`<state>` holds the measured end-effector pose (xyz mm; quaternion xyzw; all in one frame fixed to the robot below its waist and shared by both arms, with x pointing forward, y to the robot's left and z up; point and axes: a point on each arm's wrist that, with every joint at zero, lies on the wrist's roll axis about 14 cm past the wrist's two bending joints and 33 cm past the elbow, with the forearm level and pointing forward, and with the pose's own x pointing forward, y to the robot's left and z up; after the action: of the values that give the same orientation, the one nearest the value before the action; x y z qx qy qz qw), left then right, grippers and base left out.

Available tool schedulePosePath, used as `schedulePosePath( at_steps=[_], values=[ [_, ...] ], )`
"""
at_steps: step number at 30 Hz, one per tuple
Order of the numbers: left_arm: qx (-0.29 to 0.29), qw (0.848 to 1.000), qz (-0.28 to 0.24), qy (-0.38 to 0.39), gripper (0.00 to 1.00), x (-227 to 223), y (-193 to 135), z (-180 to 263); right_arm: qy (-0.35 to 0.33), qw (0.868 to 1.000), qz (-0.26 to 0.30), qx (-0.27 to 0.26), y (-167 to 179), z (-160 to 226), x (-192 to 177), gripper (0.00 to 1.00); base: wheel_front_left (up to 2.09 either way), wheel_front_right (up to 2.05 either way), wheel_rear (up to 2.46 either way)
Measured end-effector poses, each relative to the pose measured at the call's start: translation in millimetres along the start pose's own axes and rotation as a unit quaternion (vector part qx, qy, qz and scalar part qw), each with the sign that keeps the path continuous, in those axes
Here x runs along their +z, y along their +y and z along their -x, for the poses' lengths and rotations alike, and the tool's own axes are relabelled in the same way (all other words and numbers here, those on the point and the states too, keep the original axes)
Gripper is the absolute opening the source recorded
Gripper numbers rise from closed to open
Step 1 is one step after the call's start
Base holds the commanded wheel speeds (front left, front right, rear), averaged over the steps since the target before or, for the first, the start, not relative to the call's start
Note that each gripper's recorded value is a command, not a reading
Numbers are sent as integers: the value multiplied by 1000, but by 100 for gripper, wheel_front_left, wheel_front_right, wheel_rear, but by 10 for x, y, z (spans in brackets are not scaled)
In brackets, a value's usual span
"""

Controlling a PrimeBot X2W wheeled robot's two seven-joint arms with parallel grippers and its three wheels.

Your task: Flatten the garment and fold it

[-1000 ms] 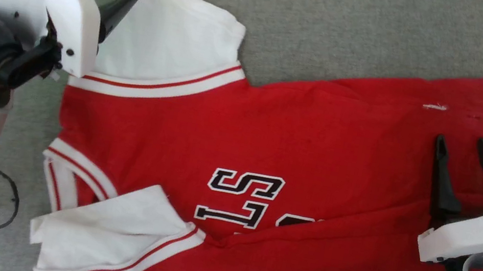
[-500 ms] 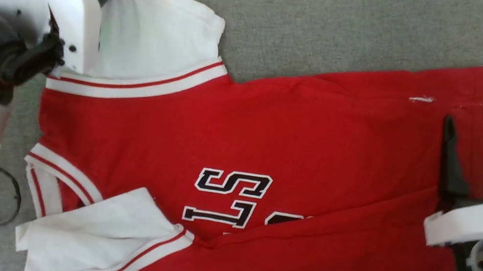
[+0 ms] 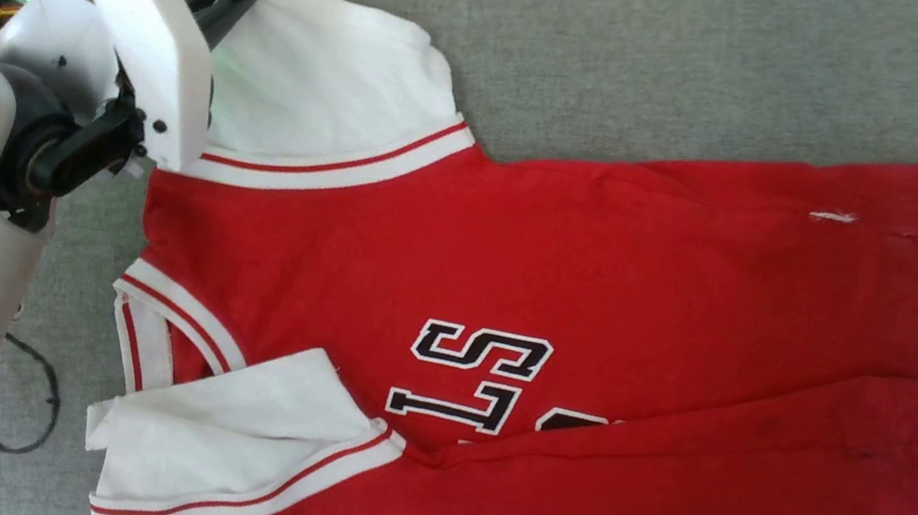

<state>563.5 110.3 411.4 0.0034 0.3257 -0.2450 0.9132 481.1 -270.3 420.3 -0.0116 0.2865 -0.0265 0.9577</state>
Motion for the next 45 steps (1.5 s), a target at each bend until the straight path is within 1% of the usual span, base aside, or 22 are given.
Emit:
schedulePosePath(
  at_steps=[2,4,6,9,10,11,12,13,17,20,25,30,33,36,41,45],
  values=[
    [-1,1000,3,5,0,-54,8,-34,47,999,-9,-3,-45,-66,-162,100,0,0,0],
    [-2,1000,6,11,0,-112,19,-66,86,996,-17,3,-20,-119,-317,100,0,0,0],
    [-3,1000,10,16,0,-160,31,-90,102,995,-17,11,33,-173,-372,100,0,0,0],
    [0,1000,13,18,0,-193,69,-102,101,995,-12,17,80,-257,-345,100,0,0,0],
    [1,1000,13,18,0,-193,85,-103,103,994,-11,20,105,-282,-347,87,0,0,0],
    [3,1000,14,16,0,-189,100,-103,105,994,-10,22,121,-302,-349,49,0,0,0],
    [4,1000,14,14,0,-188,115,-101,106,994,-10,24,136,-320,-356,26,0,0,0],
    [6,1000,15,14,0,-191,130,-99,109,994,-9,26,151,-336,-364,0,0,0,0],
    [15,1000,18,-5,0,-140,203,-76,100,994,-10,31,194,-389,-299,0,0,0,0],
    [30,998,17,-53,0,50,288,-11,81,996,-6,27,183,-384,-212,0,0,0,0],
    [55,988,17,-143,0,419,394,195,19,1000,5,22,155,-330,99,0,0,0,0],
    [58,979,8,-196,0,585,335,474,-30,999,10,27,169,-203,345,0,0,0,0],
    [53,975,13,-215,0,510,231,677,-47,998,0,32,172,-71,363,0,0,0,0],
    [43,972,29,-227,0,358,84,907,-55,998,-10,34,156,99,287,0,0,0,0],
    [39,972,74,-220,0,-34,-148,1326,-56,997,-44,24,68,434,47,0,0,0,0],
    [60,971,104,-207,0,-344,-242,1655,-50,996,-77,16,22,676,-169,0,0,0,0]
  ],
)
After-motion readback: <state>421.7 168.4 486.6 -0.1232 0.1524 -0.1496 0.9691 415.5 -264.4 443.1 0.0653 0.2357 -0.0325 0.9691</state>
